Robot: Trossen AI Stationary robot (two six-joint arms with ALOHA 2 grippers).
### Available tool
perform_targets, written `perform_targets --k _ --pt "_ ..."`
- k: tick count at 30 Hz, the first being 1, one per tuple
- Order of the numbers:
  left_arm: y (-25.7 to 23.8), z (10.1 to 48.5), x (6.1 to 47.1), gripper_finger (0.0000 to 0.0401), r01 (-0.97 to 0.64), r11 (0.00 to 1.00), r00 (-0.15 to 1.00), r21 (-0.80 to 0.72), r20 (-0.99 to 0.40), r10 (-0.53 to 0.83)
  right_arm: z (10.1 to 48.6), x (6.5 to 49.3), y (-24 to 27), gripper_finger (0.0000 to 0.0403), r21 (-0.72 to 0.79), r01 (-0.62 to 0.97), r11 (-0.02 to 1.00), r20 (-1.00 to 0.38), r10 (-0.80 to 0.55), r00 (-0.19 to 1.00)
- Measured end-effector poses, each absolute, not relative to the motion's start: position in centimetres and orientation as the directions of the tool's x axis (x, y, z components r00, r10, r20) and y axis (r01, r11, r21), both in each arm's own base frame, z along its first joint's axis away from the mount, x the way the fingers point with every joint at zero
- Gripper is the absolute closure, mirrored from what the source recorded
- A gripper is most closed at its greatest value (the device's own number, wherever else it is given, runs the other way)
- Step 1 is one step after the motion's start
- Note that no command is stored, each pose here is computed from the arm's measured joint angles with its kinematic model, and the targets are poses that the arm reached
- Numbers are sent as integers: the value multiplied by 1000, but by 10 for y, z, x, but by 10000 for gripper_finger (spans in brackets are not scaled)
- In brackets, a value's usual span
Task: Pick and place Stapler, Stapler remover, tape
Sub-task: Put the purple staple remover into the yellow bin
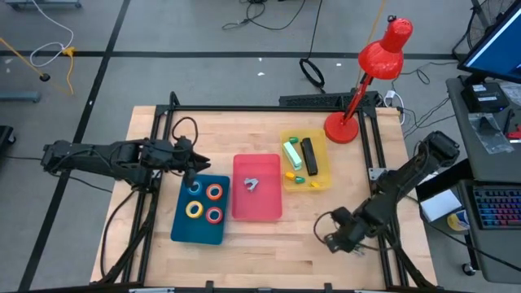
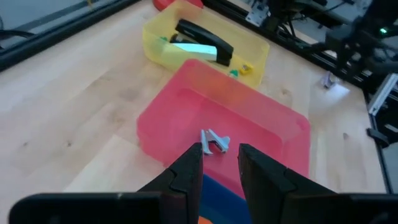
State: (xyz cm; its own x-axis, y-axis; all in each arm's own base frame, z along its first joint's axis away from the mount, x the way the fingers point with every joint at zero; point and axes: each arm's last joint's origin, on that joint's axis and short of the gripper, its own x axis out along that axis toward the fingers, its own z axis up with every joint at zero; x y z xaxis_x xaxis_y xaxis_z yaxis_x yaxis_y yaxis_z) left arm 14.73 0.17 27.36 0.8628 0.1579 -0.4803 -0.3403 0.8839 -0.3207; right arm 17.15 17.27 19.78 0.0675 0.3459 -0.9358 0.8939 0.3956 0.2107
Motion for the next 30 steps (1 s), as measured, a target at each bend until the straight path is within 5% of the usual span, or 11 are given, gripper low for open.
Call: perform_targets --k 5,15,30 --pt "1 272 150 297 -327 887 859 -326 -495 135 215 164 169 248 93 848 521 -945 315 -90" --pt "1 270 152 297 -332 887 853 -322 -504 136 212 152 169 248 28 699 715 -949 238 -206" --pt "1 270 152 297 -336 883 853 -329 -504 136 196 158 185 248 108 497 861 -950 237 -202"
